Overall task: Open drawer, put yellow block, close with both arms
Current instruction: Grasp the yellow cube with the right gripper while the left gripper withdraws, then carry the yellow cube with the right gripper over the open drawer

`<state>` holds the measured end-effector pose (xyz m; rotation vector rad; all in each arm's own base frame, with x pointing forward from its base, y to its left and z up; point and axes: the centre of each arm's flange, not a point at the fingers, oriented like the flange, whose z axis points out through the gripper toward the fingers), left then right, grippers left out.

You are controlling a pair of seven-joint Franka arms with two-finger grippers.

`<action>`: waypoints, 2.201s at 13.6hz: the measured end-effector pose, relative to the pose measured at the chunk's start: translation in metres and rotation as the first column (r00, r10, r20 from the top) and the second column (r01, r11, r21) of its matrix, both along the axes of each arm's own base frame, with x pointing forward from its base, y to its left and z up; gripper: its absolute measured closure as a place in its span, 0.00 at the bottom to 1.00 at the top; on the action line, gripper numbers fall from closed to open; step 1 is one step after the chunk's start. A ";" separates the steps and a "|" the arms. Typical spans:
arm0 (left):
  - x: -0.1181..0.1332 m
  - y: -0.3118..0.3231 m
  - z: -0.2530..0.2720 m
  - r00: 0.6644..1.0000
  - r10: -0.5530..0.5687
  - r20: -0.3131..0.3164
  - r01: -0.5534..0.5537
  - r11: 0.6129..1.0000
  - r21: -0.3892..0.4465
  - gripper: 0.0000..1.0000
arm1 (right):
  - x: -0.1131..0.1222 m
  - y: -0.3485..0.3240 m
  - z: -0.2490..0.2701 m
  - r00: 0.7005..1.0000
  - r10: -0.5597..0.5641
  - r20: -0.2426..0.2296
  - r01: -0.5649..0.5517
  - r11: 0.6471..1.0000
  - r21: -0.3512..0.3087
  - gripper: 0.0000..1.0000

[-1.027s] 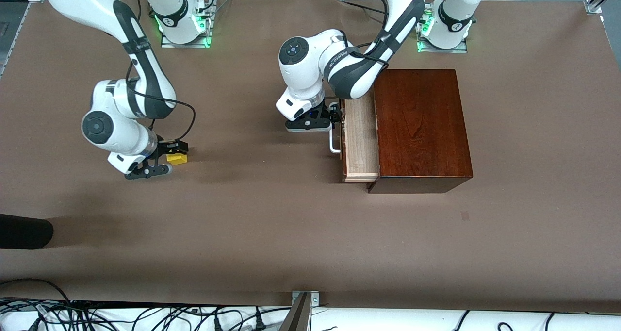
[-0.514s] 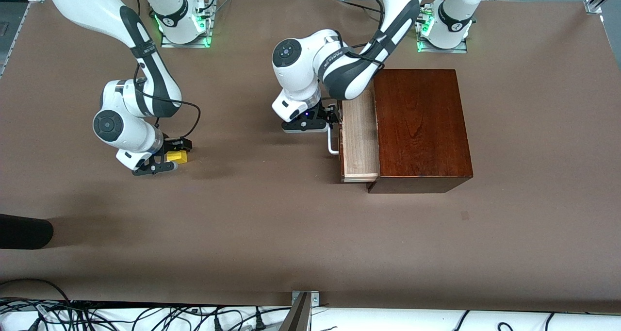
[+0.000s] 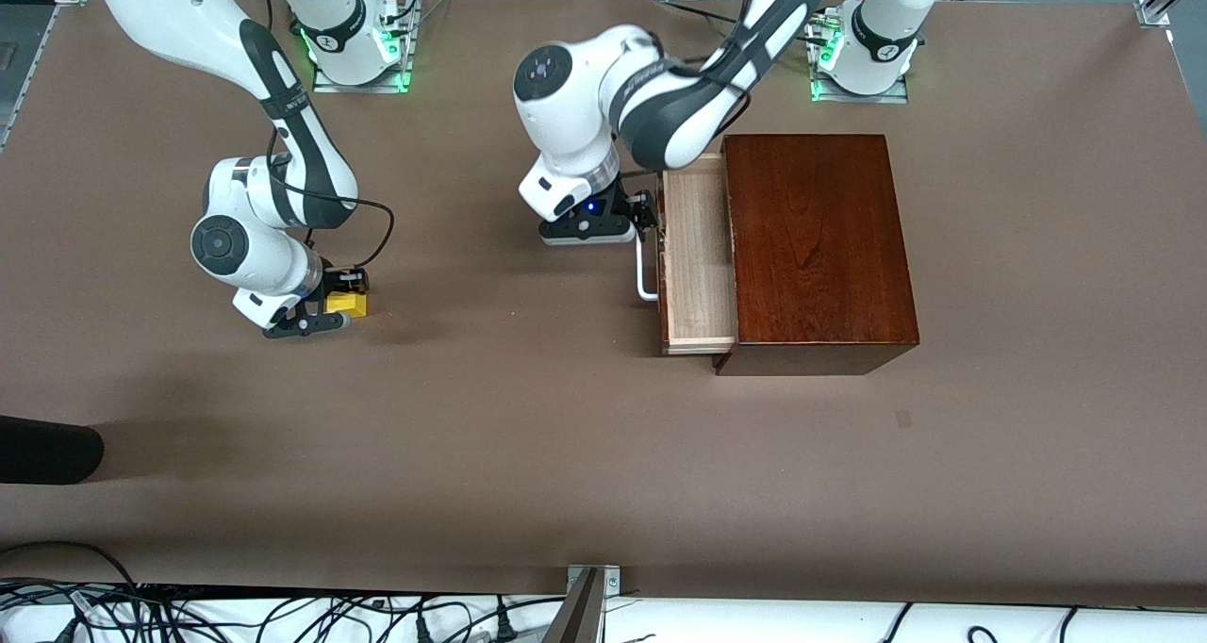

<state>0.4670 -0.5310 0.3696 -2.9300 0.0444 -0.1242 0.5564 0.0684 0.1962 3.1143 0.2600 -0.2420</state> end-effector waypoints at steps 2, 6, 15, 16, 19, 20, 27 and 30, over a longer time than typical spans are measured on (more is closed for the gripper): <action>0.010 0.026 0.057 0.999 0.025 0.022 -0.025 1.000 0.001 0.00 | 0.008 0.002 0.009 1.000 0.001 0.020 -0.002 1.000 0.003 0.45; 0.064 0.136 0.145 0.999 0.023 -0.038 -0.025 0.999 -0.044 0.00 | 0.030 0.011 0.065 0.999 0.014 -0.038 -0.013 1.000 0.013 0.45; 0.149 0.420 0.193 0.984 0.014 -0.180 -0.035 0.993 -0.110 0.00 | 0.052 0.164 0.253 0.970 0.241 0.012 -0.240 0.959 0.148 0.45; 0.149 0.442 0.202 0.984 0.019 -0.177 -0.046 0.988 -0.148 0.00 | 0.045 0.187 0.264 0.962 0.272 0.026 -0.273 0.947 0.171 0.45; 0.129 0.498 0.238 0.991 -0.012 -0.134 -0.013 0.984 -0.180 0.00 | 0.014 0.273 0.283 0.912 0.403 0.072 -0.409 0.891 0.196 0.45; 0.120 0.511 0.246 0.994 -0.015 -0.110 -0.005 0.984 -0.177 0.00 | 0.001 0.305 0.287 0.889 0.449 0.088 -0.458 0.867 0.199 0.45; 0.093 0.529 0.242 1.000 0.004 -0.026 -0.008 0.985 -0.170 0.00 | -0.077 0.474 0.278 0.627 0.756 0.187 -0.775 0.630 0.054 0.45; 0.091 0.531 0.239 0.999 0.005 -0.047 -0.012 0.985 -0.169 0.00 | -0.105 0.521 0.255 0.503 0.838 0.210 -0.856 0.517 -0.014 0.45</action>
